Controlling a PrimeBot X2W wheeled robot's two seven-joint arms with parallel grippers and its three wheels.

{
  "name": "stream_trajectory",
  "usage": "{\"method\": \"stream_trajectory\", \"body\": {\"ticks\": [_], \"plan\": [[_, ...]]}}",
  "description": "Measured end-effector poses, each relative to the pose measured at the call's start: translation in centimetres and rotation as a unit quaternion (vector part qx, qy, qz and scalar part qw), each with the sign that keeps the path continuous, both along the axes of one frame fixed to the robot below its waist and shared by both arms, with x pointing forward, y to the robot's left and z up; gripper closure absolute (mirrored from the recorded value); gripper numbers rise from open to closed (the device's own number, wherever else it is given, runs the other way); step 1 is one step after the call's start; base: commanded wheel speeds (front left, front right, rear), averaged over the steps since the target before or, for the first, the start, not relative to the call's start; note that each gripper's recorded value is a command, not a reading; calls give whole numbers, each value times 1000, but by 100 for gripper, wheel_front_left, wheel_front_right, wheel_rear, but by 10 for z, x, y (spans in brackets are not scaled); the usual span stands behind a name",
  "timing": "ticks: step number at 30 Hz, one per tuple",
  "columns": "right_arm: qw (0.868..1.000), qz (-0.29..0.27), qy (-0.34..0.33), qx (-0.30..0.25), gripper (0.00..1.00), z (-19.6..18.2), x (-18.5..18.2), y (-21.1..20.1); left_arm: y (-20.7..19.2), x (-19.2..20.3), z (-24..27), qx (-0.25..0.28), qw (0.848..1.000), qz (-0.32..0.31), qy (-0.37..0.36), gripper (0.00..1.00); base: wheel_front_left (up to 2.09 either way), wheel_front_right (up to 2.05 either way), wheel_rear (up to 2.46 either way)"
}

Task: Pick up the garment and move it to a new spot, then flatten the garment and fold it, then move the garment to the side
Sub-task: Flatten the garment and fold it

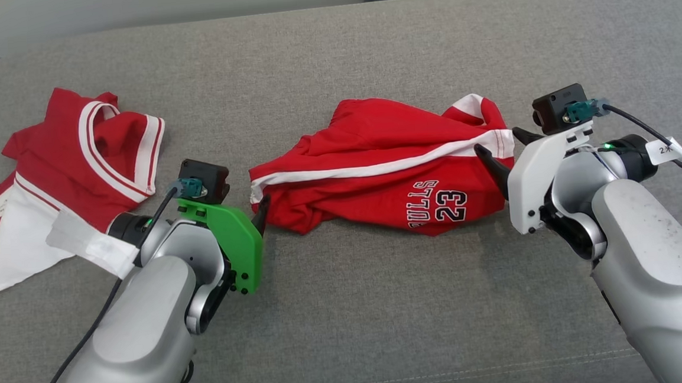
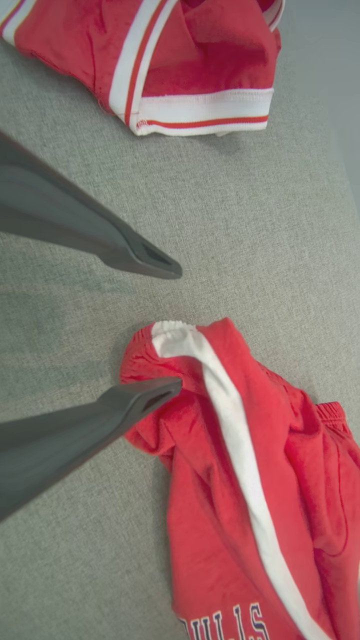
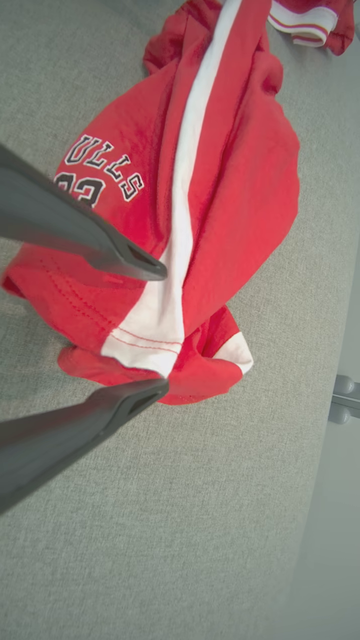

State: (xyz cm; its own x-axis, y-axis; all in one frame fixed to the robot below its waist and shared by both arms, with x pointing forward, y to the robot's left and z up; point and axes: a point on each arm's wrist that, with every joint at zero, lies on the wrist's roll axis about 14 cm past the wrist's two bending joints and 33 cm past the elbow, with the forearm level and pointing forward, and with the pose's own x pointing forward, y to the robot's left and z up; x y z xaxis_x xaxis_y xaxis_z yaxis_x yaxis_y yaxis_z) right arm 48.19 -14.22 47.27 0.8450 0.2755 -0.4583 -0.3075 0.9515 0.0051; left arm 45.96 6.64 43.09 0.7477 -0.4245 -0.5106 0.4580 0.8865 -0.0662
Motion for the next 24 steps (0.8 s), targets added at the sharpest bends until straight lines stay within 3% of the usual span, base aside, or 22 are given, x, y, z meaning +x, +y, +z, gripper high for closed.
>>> {"method": "stream_trajectory", "body": {"ticks": [3,5,6,7,9,10,11,13,14,24], "plan": [[1000,-1,7,2,0,-6,2,1,-2,4,-4,0,1000,-1,4,0,0,0,0],[1000,-1,11,2,15,-10,2,2,-1,6,-6,1,1000,0,7,0,0,0,0],[1000,0,11,3,16,-10,3,3,-1,7,-7,2,1000,1,7,0,0,0,0],[1000,1,9,3,51,-10,3,4,-1,8,-8,1,1000,0,6,0,0,0,0],[1000,3,10,4,55,-11,3,5,0,9,-10,3,1000,1,8,0,0,0,0],[1000,4,10,4,58,-11,3,6,0,9,-11,3,1000,0,9,5,0,0,0],[1000,4,9,4,63,-11,3,6,0,9,-12,4,1000,-1,11,30,0,0,0],[1000,5,8,4,87,-11,3,6,0,10,-13,3,1000,-3,11,100,0,0,0],[1000,5,7,4,100,-10,4,6,-2,10,-12,2,1000,-5,11,100,0,0,0],[1000,5,-30,9,100,11,7,4,-6,17,9,-15,1000,-7,-24,100,0,0,0]]}}
